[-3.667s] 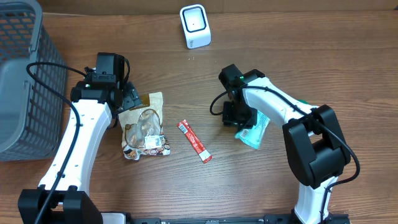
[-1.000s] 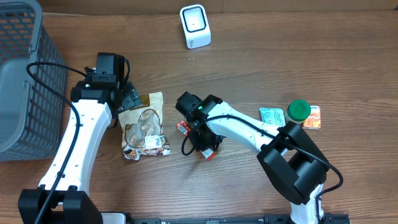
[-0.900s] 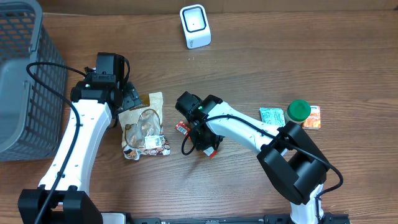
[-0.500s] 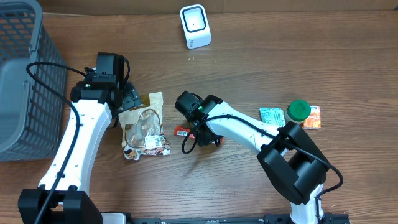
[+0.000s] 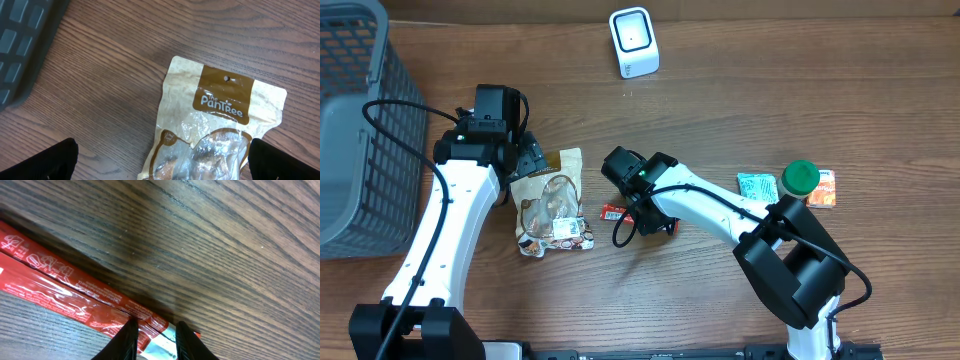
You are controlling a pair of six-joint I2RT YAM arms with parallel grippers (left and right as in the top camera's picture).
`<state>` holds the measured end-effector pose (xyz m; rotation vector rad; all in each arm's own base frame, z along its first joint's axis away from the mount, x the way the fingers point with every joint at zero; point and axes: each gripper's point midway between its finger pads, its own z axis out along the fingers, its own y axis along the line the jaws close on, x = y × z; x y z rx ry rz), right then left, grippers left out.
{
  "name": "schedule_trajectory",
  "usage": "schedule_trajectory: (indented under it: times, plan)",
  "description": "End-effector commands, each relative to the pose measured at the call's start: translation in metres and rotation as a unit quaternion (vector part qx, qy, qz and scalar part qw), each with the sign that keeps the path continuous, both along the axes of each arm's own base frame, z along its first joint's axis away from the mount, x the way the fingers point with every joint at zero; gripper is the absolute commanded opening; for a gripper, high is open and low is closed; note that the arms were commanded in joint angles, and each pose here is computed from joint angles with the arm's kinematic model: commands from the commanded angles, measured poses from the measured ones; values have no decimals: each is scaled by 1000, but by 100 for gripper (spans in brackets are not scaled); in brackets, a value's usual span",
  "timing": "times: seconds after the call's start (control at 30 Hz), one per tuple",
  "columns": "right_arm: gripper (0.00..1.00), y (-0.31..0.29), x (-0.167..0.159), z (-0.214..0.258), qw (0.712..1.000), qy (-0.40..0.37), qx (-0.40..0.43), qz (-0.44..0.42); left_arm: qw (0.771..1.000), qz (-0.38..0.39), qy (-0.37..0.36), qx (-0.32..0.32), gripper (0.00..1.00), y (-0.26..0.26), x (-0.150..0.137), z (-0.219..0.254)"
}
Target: Scan the item barcode
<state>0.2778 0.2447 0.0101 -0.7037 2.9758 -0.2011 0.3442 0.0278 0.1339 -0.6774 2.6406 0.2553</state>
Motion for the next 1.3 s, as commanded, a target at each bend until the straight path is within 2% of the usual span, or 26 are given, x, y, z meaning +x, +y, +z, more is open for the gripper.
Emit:
schedule_trajectory:
  times: [0.0,0.33,0.43,0.7,0.83,1.03,1.1,1.27]
  plan:
    - [26,-7,-4,-4,1000,4,-9,-7,1000,-4,-16,0,100,-1,3,12]
    - [25,-22,-16,-30,999,6,-16,-31,1000,-4,-16,0,100,-1,3,12]
    - [25,-26,-3,-30,998,-6,-5,-60,1000,-4,-16,0,100,-1,3,12]
    - [25,-75,34,-30,978,-19,6,-208,1000,-4,-16,0,99,-1,3,12]
    - [25,-89,44,-31,969,-12,22,-245,1000,-4,-16,0,100,-1,3,12]
    - [27,-94,50,-23,968,-3,32,-250,1000,-4,-16,0,100,-1,3,12]
    - [31,-92,54,-11,970,-3,31,-240,1000,-4,-16,0,100,-1,3,12]
    - [34,-84,69,24,973,-14,42,-229,1000,-4,-16,0,99,-1,3,12]
